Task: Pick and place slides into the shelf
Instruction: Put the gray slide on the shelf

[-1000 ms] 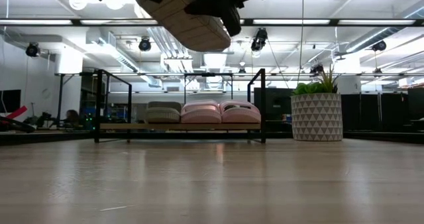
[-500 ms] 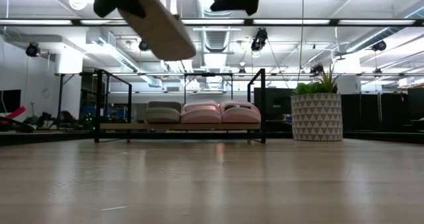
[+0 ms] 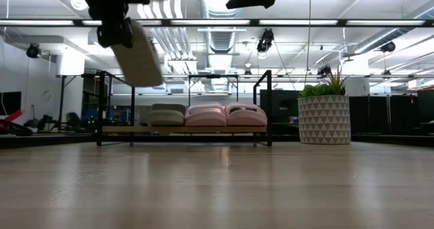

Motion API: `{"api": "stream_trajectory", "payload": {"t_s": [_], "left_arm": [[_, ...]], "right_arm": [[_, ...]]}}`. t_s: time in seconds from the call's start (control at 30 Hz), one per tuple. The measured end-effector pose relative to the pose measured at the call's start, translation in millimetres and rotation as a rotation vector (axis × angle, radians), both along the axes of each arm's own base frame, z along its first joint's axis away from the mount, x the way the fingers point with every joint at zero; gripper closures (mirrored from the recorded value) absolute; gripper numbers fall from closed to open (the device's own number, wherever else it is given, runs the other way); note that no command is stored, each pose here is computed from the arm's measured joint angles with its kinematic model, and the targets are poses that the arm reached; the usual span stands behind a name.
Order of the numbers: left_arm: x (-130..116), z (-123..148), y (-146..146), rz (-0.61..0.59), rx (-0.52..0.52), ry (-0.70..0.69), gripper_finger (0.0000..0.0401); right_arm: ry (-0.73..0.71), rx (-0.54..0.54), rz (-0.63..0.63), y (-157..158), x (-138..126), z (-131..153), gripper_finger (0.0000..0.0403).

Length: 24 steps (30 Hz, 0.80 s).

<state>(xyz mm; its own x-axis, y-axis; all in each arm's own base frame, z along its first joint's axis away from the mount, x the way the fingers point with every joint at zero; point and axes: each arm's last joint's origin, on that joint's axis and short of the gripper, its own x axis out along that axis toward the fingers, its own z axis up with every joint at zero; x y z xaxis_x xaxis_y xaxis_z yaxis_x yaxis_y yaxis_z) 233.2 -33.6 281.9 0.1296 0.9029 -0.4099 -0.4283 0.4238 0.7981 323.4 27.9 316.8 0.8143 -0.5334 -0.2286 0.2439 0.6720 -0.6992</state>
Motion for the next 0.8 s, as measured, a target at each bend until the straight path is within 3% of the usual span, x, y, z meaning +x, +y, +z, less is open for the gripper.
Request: {"api": "stream_trajectory", "payload": {"t_s": [0.33, 0.8], "left_arm": [[18.4, -31.0, 16.8, 0.161, -0.073, 0.096, 0.0372], [36.2, -66.4, 24.5, 0.190, -0.034, 0.269, 0.0373]], "right_arm": [[0.014, 0.000, -0.001, -0.1, -0.7, -1.3, 0.0246], [0.021, 0.000, -0.001, -0.1, -0.9, -2.4, 0.0255]]}}
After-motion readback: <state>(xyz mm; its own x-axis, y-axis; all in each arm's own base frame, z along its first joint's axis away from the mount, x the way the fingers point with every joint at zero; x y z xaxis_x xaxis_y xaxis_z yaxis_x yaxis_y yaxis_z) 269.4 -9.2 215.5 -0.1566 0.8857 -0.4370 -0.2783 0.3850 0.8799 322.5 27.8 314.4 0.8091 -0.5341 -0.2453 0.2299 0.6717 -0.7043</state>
